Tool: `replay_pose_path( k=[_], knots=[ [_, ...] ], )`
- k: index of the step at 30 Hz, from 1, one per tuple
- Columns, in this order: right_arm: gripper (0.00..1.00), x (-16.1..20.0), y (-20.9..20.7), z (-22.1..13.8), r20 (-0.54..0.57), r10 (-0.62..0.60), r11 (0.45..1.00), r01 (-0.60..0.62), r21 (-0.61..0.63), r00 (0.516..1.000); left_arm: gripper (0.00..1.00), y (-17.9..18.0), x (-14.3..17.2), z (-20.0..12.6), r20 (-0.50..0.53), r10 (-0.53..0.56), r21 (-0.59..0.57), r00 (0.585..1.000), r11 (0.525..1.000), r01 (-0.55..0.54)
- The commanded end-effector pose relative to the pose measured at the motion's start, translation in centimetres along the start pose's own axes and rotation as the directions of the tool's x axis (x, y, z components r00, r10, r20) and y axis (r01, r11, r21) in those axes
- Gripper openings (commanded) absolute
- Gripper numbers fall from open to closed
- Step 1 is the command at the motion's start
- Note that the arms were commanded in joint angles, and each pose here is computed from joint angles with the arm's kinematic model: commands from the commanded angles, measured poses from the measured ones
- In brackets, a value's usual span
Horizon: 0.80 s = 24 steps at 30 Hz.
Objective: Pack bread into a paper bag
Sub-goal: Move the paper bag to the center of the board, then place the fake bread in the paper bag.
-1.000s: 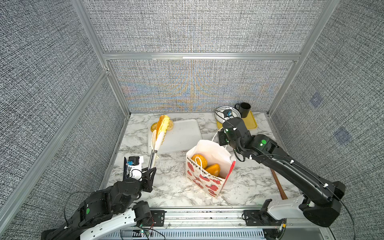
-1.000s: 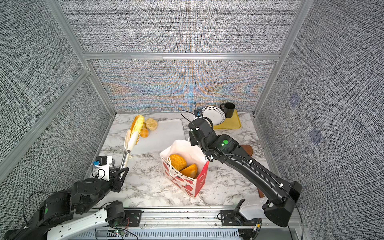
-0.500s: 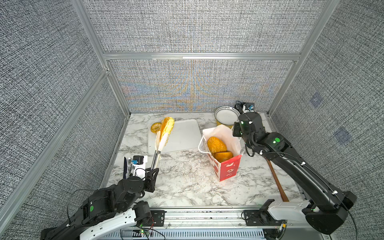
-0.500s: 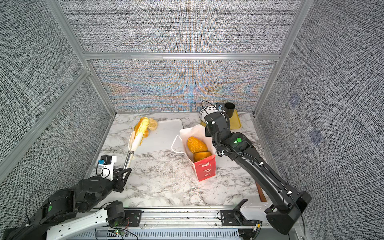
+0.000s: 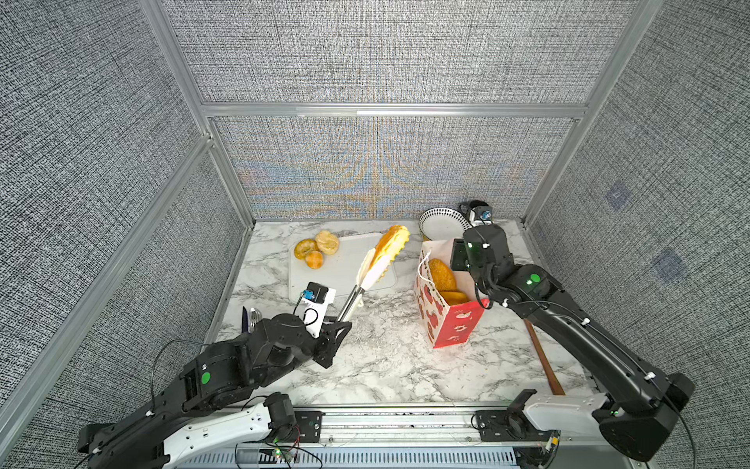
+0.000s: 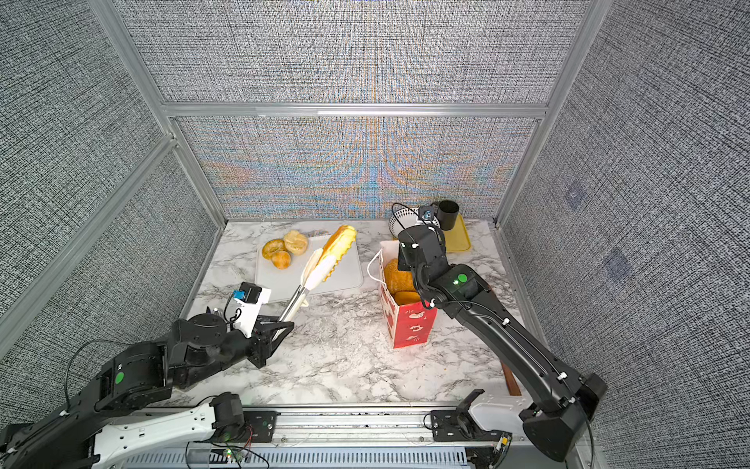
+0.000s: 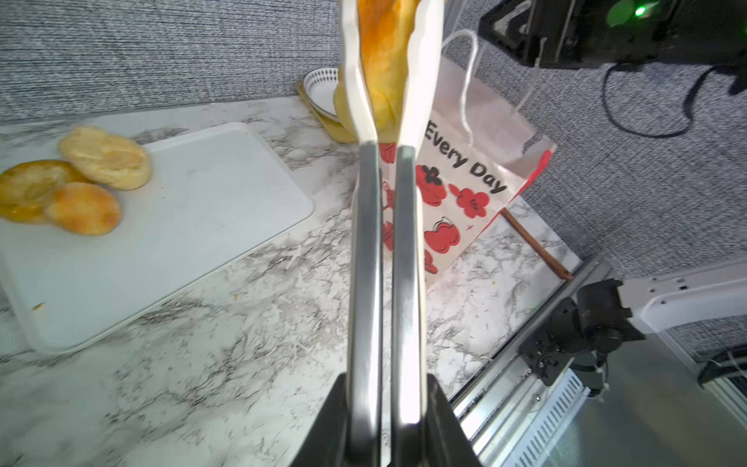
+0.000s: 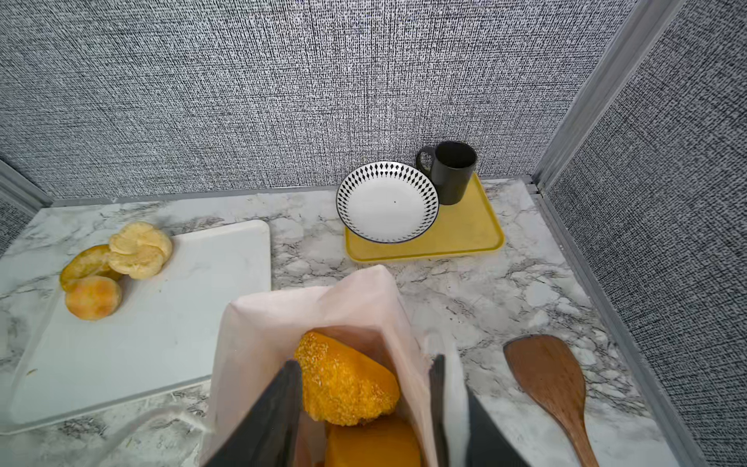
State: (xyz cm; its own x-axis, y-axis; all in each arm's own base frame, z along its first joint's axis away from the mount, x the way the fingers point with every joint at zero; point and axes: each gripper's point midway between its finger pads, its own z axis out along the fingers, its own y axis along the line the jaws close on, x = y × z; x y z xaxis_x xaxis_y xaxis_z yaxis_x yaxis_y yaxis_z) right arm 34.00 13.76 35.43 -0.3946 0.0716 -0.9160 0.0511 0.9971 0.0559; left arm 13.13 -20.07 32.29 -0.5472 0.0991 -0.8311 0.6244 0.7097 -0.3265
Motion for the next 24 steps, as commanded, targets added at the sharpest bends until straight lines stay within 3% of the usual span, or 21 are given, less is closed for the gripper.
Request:
replay_pose_path(
  k=[1,6,13,18,24],
  knots=[
    [0.63,-2.2,-0.6,-1.3,0.088,0.044,0.999,-0.044,-0.008,0.995,0.02,-4.1,-3.6,0.1,0.105,-0.017,0.173,0.994,0.985,-0.002],
    [0.74,-4.3,-1.7,-3.6,0.17,0.098,0.995,-0.093,-0.037,0.981,0.02,-7.5,-5.5,1.7,0.106,-0.045,0.285,0.993,0.958,0.013],
    [0.75,-5.5,-4.1,-6.0,0.244,0.155,0.988,-0.156,-0.017,0.957,0.02,-10.0,-7.4,5.3,0.07,-0.059,0.305,0.996,0.952,0.035],
    [0.75,-5.7,-5.9,-8.0,0.28,0.195,0.98,-0.199,-0.016,0.94,0.02,-10.0,-8.2,7.9,0.05,-0.093,0.236,0.994,0.969,0.079],
    [0.75,-5.8,-7.6,-10.1,0.309,0.239,0.97,-0.239,-0.039,0.92,0.02,-8.8,-6.1,12.9,-0.061,-0.099,0.084,0.993,0.991,0.104]
  ],
)
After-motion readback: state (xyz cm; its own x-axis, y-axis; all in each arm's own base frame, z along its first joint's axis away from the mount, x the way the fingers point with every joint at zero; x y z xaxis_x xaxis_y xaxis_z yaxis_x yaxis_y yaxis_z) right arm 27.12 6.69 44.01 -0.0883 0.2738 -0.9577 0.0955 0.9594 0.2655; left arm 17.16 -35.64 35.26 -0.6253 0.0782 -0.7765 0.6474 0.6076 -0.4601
